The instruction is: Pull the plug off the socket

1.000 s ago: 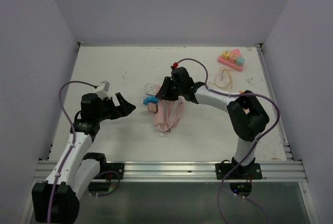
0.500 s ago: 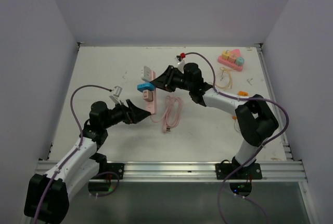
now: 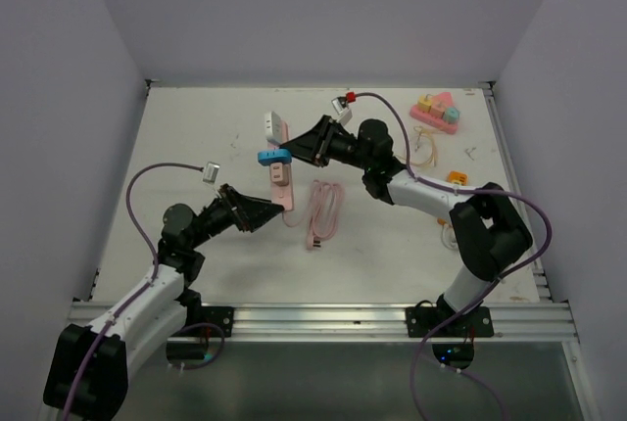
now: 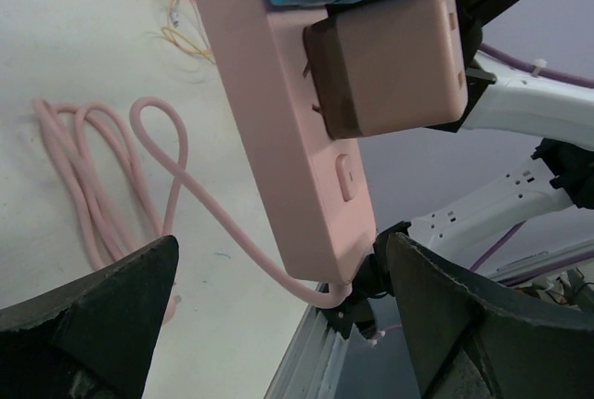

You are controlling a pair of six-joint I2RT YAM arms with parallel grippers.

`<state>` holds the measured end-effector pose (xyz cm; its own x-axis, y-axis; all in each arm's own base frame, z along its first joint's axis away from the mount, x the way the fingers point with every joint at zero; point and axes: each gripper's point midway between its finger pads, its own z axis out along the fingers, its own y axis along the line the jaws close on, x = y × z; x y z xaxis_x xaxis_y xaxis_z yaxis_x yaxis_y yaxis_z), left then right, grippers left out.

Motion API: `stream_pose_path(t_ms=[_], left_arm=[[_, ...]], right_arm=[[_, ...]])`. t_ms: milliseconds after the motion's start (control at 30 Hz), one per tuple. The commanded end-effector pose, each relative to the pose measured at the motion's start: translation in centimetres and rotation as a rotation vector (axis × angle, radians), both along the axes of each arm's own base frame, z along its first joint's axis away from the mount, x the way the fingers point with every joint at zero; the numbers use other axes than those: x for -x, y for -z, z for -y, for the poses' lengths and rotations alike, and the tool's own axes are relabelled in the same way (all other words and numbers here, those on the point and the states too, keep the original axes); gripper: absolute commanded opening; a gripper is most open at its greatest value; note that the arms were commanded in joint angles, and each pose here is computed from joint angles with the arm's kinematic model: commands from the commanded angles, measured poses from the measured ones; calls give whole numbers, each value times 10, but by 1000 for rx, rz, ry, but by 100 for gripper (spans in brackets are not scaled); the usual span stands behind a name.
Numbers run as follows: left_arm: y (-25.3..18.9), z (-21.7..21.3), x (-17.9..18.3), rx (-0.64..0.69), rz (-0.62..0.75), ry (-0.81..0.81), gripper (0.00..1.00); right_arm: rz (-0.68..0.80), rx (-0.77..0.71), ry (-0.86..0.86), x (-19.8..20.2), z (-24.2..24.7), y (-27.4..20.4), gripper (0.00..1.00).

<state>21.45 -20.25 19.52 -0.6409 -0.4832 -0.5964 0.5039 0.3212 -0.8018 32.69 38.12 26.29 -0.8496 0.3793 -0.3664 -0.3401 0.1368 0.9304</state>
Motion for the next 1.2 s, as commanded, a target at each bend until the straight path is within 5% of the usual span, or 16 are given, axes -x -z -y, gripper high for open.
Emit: stream_pose_path(t_ms=[0, 700, 1133, 1167], left_arm=[[-31, 5, 7, 80, 108, 37, 97], [-68, 22, 6, 190, 152, 105, 73], [-54, 22, 13, 158, 127, 95, 17], [-55, 21, 14, 157, 129, 91, 14]], right_arm=[[109, -153, -46, 18, 4, -60, 0], [95, -167, -88, 24, -7, -50, 0], [77, -162, -106, 24, -10, -40, 1], [76, -160, -107, 24, -10, -38, 10]])
